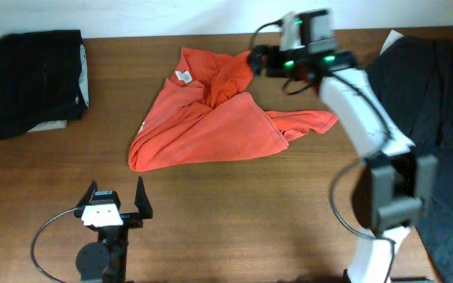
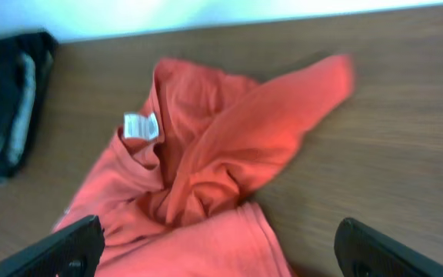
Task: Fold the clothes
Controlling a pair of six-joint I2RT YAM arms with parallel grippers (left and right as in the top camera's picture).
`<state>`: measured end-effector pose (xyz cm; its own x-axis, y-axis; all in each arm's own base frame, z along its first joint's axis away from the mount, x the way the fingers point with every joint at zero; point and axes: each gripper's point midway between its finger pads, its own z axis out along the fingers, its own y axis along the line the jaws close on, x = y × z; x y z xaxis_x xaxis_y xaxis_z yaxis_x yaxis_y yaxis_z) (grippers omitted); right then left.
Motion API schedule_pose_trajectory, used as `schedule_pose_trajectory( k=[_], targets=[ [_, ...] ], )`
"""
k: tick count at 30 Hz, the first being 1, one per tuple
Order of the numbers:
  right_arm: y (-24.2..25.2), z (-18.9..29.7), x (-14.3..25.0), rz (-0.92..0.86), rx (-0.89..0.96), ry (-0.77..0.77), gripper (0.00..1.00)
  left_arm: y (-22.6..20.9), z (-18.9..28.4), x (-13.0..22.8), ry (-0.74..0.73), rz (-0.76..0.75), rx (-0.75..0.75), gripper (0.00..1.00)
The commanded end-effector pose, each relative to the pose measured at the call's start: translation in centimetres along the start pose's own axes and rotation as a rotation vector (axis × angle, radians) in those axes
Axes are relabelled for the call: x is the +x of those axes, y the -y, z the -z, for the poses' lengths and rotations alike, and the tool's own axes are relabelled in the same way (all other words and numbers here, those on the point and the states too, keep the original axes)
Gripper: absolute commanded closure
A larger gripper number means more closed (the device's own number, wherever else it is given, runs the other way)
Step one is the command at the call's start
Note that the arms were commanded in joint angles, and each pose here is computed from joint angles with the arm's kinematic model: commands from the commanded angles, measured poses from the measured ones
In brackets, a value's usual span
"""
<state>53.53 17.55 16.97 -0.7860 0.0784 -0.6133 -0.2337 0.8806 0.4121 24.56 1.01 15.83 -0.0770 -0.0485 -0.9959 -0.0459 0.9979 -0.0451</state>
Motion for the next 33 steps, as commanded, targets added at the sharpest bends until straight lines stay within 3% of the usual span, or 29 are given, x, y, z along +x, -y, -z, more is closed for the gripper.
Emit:
schedule_pose_trajectory(
  k=[1, 7, 8, 12, 13, 16, 17, 19, 21, 26, 33],
  targets=[
    [1.7, -6.3, 3.8, 0.005, 0.002, -0.089, 0.04, 0.1, 0.0, 0.2, -0.001, -0.013, 0.004, 0.01],
    [2.5, -11.6, 8.3, -0.004, -0.040, -0.176, 0.15, 0.1, 0.0, 0.2, -0.001, -0.013, 0.004, 0.01],
    [2.2, -12.2, 9.0, 0.001, -0.044, -0.190, 0.23, 0.1, 0.0, 0.2, -0.001, -0.013, 0.004, 0.01],
    [0.5, -13.0, 9.8, 0.031, -0.061, -0.197, 0.32, 0.1, 0.0, 0.2, -0.001, -0.013, 0.004, 0.01],
    [0.4, -13.1, 9.9, 0.033, -0.056, -0.198, 0.43, 0.1, 0.0, 0.2, -0.001, -0.013, 0.004, 0.01],
    [1.1, -13.0, 9.6, 0.014, -0.030, -0.188, 0.56, 0.1, 0.0, 0.2, -0.001, -0.013, 0.004, 0.01],
    [1.5, -12.8, 9.2, -0.002, -0.022, -0.182, 0.69, 0.1, 0.0, 0.2, -0.001, -0.013, 0.004, 0.01],
    [1.9, -12.0, 7.9, -0.019, -0.009, -0.183, 0.79, 0.1, 0.0, 0.2, -0.001, -0.013, 0.004, 0.01],
    [1.9, -10.8, 6.4, -0.032, 0.001, -0.188, 0.96, 0.1, 0.0, 0.2, -0.001, -0.013, 0.004, 0.01],
    [-0.3, -5.1, 3.2, -0.054, 0.077, -0.264, 0.96, 0.1, 0.0, 0.2, -0.002, -0.013, 0.004, 0.01],
    [-3.2, 8.0, 7.5, -0.168, 0.179, -0.559, 0.96, 0.1, 0.0, 0.2, -0.001, -0.013, 0.004, 0.01]
  ],
)
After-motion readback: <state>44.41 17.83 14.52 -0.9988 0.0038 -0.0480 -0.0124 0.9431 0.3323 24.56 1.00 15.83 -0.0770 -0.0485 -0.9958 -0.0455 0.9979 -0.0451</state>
